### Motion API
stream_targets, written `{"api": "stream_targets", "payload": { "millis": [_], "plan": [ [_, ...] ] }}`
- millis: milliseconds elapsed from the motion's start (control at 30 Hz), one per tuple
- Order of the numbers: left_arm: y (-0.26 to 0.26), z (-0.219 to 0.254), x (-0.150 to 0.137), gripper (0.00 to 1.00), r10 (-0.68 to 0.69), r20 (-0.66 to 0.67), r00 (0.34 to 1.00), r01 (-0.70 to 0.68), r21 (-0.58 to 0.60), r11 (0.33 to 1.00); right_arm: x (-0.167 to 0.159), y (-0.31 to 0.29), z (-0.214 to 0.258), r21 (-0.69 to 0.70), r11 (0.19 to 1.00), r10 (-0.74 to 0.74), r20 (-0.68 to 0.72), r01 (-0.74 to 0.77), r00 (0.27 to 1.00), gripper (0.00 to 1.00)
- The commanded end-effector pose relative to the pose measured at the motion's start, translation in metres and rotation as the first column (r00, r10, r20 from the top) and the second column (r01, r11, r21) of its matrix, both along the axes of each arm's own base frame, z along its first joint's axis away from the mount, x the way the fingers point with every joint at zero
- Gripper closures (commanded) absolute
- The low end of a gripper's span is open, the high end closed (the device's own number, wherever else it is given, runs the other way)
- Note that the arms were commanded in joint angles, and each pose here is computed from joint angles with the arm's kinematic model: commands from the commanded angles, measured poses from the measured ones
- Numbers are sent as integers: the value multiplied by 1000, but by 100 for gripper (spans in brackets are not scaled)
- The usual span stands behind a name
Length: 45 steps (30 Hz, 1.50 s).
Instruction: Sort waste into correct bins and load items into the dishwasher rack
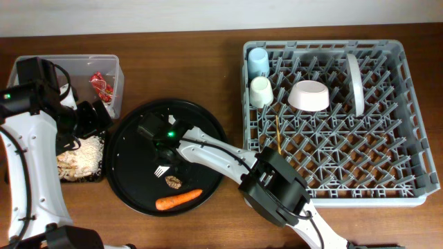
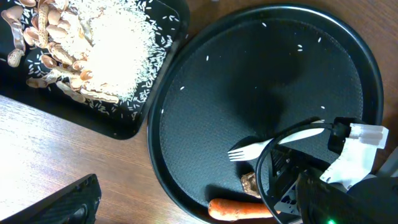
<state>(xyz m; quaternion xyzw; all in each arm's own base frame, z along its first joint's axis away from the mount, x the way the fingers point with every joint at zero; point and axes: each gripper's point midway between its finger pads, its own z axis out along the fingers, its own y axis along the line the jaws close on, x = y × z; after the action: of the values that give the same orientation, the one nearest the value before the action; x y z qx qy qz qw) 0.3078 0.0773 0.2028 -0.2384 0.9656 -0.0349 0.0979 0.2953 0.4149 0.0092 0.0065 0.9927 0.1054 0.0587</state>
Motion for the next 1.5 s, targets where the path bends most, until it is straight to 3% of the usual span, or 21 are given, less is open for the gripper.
{"api": "stream_targets", "payload": {
  "millis": [0, 67, 167, 267, 333, 500, 767, 800, 833, 933, 1033, 1300, 1333, 1400, 1467],
  "plan": [
    [-1, 2, 0, 1, 6, 10, 1000, -6, -9, 1000, -3, 18, -2, 64, 996, 63, -13, -62, 998, 72],
    [-1, 2, 0, 1, 6, 10, 1000, -6, -9, 1000, -2, 19, 4, 51, 986, 160, 16, -161, 987, 67],
    [-1, 2, 0, 1, 6, 11, 1000, -6, -9, 1000, 9, -9, 2, -67, 992, 111, 32, -109, 993, 57],
    [-2, 2, -1, 1, 6, 5, 1000, -6, -11, 1000, 6, -16, 1, -59, 989, -138, -26, 136, 990, 63],
    [-2, 2, -1, 1, 6, 6, 1000, -6, -11, 1000, 4, -10, 1, -43, 980, -197, -29, 195, 980, 59],
    [-2, 2, -2, 1, 5, 4, 1000, -5, -14, 1000, 10, 14, 11, 63, 977, -200, -33, 202, 979, 51],
    [-5, 2, -1, 1, 2, 8, 1000, -2, -30, 1000, 3, 13, -12, 33, 977, -209, -79, 212, 975, 50],
    [-5, 2, -1, 1, 2, 8, 1000, -2, -30, 1000, 2, 13, -16, 28, 977, -209, -83, 212, 974, 51],
    [-5, 2, -1, 1, 2, 9, 1000, -2, -29, 1000, 2, 12, -18, 24, 977, -210, -83, 212, 974, 68],
    [-5, 2, 0, 1, 2, 12, 1000, -2, -28, 1000, 1, 11, -18, 17, 977, -209, -86, 211, 974, 77],
    [-5, 2, 0, 1, 2, 13, 1000, -2, -28, 1000, -2, 4, -20, -11, 977, -211, -94, 211, 973, 81],
    [-4, 2, 1, 1, 2, 15, 1000, -2, -27, 1000, 27, -30, -4, -48, 994, -103, -56, 100, 993, 83],
    [-4, 2, 1, 1, 2, 16, 1000, -2, -27, 1000, 38, -35, 5, -35, 998, -61, -40, 60, 997, 82],
    [-4, 2, 1, 1, 2, 16, 1000, -2, -27, 1000, 45, -22, 26, 27, 976, 215, 10, -215, 977, 82],
    [-4, 2, 1, 1, 2, 16, 1000, -2, -27, 1000, 32, -10, 35, 86, 948, 309, -14, -306, 951, 82]
  ]
}}
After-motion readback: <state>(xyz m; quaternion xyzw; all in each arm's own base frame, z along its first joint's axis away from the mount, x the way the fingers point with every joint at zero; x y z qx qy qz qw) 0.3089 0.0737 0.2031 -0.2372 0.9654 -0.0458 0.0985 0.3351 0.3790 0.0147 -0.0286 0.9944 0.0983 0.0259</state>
